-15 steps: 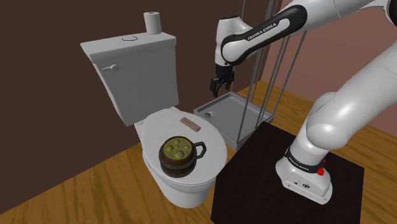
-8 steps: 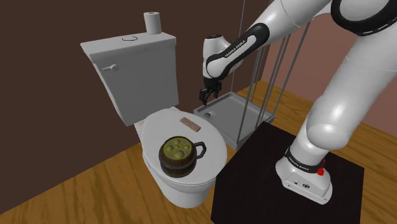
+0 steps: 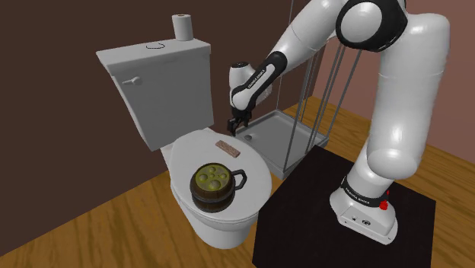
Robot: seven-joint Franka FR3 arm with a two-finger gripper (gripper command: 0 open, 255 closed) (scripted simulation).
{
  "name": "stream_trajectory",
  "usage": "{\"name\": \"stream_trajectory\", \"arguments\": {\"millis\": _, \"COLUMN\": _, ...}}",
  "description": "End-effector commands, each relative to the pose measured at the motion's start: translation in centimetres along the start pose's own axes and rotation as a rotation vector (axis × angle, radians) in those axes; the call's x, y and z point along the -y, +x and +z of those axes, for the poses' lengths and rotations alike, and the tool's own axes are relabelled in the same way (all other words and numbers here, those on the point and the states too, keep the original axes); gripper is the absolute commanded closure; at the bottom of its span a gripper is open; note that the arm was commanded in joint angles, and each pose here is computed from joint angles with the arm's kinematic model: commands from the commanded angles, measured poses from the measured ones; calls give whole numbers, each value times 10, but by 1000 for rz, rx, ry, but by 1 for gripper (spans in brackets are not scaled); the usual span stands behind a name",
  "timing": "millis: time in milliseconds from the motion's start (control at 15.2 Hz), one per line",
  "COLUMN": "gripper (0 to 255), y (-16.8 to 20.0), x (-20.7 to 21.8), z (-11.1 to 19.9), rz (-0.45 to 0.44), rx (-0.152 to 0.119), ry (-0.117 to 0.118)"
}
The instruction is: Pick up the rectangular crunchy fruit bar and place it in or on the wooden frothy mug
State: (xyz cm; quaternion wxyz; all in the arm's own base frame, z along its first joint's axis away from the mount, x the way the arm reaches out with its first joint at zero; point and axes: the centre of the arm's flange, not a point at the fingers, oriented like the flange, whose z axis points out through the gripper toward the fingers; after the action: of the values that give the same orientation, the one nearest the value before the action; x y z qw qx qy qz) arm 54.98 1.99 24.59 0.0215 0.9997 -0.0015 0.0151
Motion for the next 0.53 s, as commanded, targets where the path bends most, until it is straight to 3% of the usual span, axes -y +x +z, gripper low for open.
{"name": "stream_trajectory", "arguments": {"millis": 0, "gripper": 0, "y": 14, "x": 9, "z": 23, "rz": -12, "rx": -1, "ry": -1}}
{"name": "stream_trajectory", "arguments": {"millis": 462, "gripper": 0, "y": 64, "x": 30, "z": 97, "rz": -53, "rx": -4, "ry": -4}}
